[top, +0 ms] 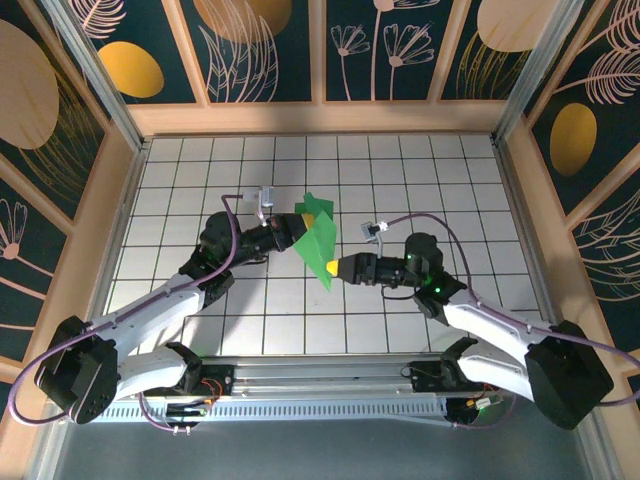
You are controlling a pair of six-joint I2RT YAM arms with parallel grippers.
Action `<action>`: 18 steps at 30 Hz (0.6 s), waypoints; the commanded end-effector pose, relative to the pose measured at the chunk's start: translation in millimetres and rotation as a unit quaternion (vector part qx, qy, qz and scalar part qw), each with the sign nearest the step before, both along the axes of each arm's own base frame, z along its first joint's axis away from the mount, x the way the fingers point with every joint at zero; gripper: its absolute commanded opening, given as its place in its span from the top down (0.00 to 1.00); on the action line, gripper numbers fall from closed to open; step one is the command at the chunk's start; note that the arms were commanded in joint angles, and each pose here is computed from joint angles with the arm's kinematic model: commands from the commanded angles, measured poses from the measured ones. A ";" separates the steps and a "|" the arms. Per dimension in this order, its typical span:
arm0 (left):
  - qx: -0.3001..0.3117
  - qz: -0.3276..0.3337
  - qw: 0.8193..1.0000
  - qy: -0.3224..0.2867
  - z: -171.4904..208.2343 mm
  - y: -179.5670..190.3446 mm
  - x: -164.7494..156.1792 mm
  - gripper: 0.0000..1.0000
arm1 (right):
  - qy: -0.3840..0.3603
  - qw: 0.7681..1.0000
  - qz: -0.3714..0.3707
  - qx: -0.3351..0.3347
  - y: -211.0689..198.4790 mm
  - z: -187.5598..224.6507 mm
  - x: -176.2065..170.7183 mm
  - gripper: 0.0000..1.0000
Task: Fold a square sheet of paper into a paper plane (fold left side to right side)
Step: Turn over the paper at the center of the table.
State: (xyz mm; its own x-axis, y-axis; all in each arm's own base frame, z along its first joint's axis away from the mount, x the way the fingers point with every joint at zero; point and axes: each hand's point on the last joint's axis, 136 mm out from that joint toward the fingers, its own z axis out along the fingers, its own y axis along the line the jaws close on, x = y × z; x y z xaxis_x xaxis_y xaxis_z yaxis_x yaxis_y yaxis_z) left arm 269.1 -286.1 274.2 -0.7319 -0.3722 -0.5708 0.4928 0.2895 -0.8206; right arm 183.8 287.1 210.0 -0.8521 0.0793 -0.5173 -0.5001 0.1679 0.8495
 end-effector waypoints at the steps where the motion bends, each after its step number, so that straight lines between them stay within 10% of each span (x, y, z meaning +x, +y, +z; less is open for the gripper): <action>1: -0.024 -0.003 0.999 -0.023 19.9 -2.8 1.2 1.00 | -0.043 0.997 0.015 0.054 8.6 34.5 1.2 0.23; 18: -0.022 -0.008 1.000 -0.012 14.1 -5.8 1.4 0.97 | -0.079 0.995 -0.009 0.052 6.3 54.2 25.4 0.74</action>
